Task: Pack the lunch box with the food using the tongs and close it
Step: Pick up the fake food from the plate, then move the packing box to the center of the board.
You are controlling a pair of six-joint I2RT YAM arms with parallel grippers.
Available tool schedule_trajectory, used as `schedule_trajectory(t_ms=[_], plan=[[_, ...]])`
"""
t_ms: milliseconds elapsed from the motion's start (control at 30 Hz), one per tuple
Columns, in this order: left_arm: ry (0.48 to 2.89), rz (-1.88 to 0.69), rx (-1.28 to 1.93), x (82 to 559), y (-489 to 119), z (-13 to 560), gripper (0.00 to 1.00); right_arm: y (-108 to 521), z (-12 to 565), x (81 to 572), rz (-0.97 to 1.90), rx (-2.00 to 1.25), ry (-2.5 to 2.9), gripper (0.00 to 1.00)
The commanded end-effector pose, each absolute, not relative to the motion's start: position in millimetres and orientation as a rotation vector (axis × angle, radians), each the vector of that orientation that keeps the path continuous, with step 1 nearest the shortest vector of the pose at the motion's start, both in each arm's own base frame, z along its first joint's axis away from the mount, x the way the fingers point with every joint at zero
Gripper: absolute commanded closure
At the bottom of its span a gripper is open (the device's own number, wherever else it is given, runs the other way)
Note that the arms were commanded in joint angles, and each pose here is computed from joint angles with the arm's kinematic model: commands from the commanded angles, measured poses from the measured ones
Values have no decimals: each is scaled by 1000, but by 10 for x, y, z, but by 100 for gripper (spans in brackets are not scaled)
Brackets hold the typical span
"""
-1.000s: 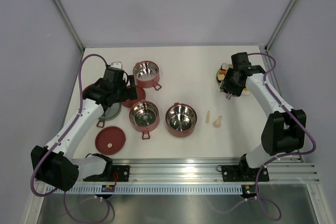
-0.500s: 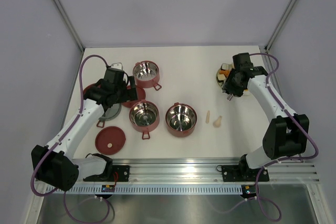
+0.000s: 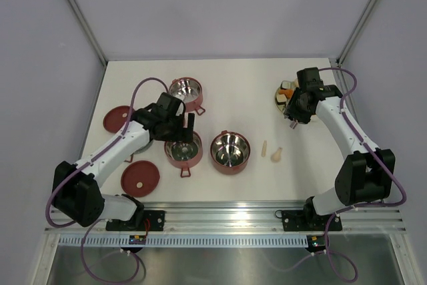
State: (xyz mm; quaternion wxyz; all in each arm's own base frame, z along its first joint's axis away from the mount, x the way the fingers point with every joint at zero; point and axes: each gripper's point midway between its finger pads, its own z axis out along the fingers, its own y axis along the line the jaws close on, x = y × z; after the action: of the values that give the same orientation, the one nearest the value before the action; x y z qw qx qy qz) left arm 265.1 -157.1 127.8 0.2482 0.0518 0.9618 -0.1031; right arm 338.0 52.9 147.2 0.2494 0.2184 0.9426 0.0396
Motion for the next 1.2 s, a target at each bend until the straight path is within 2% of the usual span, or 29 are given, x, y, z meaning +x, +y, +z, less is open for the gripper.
schedule_trajectory(t_ms=[0,67,267,467,600,733,933,1167], plan=[[2695,-380,302,2336,-1716,1190,14,509,1643,3433,125,576,2501,71],[2709,-420,427,2117,-1820,1192,18,505,1670,3433,126,572,2493,70],[2702,-562,708,1577,-2103,1212,19,514,1670,3416,133,559,2494,70],[2657,-734,808,1410,-2413,1268,20,509,1650,3377,132,551,2499,70],[2640,-846,880,1365,-2624,1264,24,526,1657,3380,143,546,2494,70],[2663,-804,927,1421,-2696,1120,26,529,1659,3383,148,547,2494,70],[2654,-738,928,1661,-2842,993,35,531,1679,3395,150,538,2491,69],[2581,-662,949,2053,-3092,1063,35,537,1692,3400,155,536,2488,69]])
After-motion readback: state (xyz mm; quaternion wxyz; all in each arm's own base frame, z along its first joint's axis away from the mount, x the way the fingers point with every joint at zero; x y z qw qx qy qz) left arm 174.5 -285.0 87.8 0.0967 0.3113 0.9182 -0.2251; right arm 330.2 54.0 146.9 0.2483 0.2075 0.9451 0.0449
